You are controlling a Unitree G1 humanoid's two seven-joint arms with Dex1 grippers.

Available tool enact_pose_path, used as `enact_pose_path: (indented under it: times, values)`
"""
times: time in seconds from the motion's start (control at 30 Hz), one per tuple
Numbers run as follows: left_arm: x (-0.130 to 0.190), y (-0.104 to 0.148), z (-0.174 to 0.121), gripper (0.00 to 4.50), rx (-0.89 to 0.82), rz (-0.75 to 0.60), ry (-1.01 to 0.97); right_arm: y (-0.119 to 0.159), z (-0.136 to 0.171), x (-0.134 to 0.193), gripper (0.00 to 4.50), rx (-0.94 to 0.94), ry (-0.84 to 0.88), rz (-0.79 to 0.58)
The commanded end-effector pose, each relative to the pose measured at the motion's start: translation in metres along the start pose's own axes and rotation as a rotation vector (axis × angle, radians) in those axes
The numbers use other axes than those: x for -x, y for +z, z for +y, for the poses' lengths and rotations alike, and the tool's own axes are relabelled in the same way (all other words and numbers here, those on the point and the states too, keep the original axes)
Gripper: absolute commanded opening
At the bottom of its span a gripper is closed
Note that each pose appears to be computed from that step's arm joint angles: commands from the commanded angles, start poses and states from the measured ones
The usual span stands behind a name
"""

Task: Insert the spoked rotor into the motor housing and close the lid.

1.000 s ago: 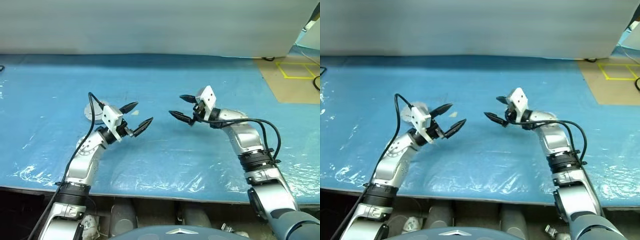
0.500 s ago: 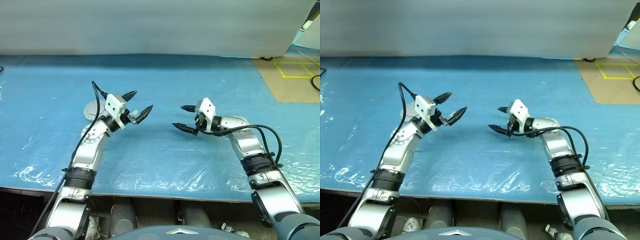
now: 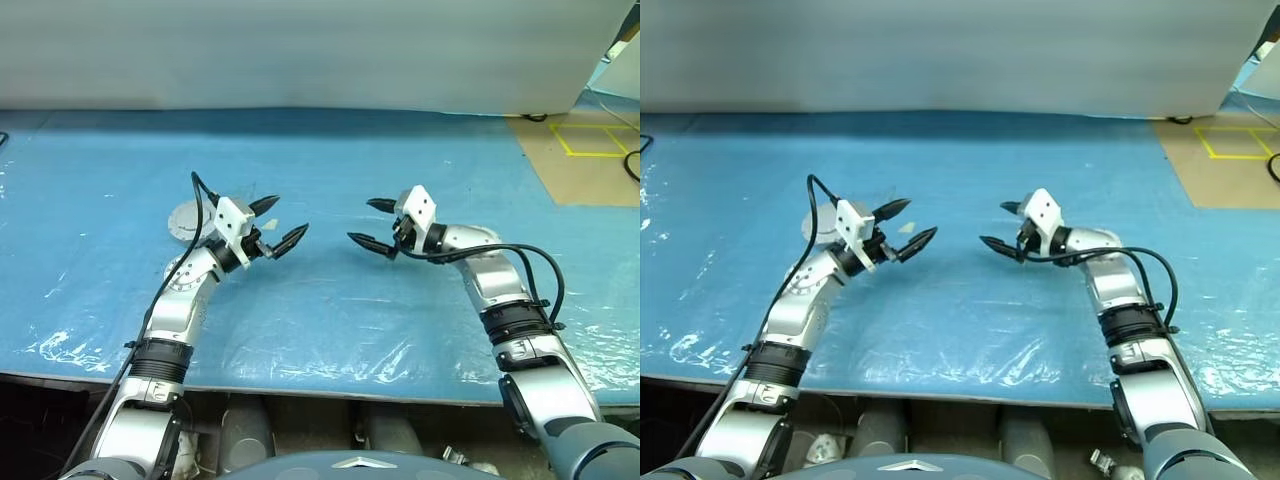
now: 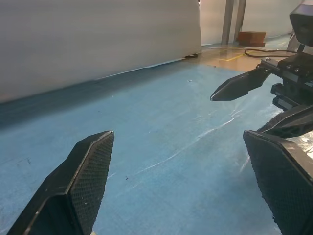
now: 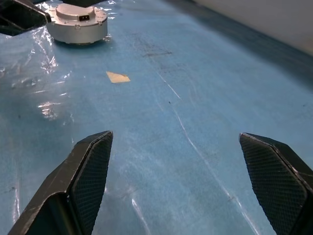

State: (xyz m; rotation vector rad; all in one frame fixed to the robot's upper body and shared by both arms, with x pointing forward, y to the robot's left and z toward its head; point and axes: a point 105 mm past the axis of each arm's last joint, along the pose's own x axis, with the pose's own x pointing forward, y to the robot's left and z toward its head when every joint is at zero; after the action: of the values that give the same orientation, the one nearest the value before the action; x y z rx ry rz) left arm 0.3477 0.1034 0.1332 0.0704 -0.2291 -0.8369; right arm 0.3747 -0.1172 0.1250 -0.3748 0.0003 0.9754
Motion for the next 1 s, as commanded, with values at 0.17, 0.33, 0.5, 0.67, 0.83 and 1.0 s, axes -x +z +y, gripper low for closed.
enact_pose_path:
  times: [0.17, 0.33, 0.5, 0.67, 0.83, 1.0]
  values:
    - [0.001, 0.013, 0.003, 4.48, -0.035, -0.037, 0.039, 0.014, -0.003, -0.005, 4.35, 0.056, 0.013, -0.038]
    - [-0.002, 0.009, -0.003, 4.3, -0.023, -0.028, 0.009, 0.02, -0.009, -0.007, 4.44, 0.067, 0.002, -0.047]
    - [-0.003, 0.011, -0.007, 2.81, 0.006, -0.054, -0.011, 0.018, -0.006, -0.008, 4.5, 0.069, 0.003, -0.046]
    - [-0.003, 0.012, -0.011, 0.97, 0.013, -0.053, -0.047, 0.015, -0.006, -0.006, 4.5, 0.071, -0.006, -0.04]
    - [-0.003, 0.01, -0.011, 0.04, -0.009, -0.031, -0.047, 0.014, -0.002, -0.007, 4.5, 0.065, -0.007, -0.043]
    - [-0.003, 0.01, -0.011, 0.04, -0.012, -0.019, -0.048, 0.011, 0.0, -0.005, 4.5, 0.049, -0.006, -0.044]
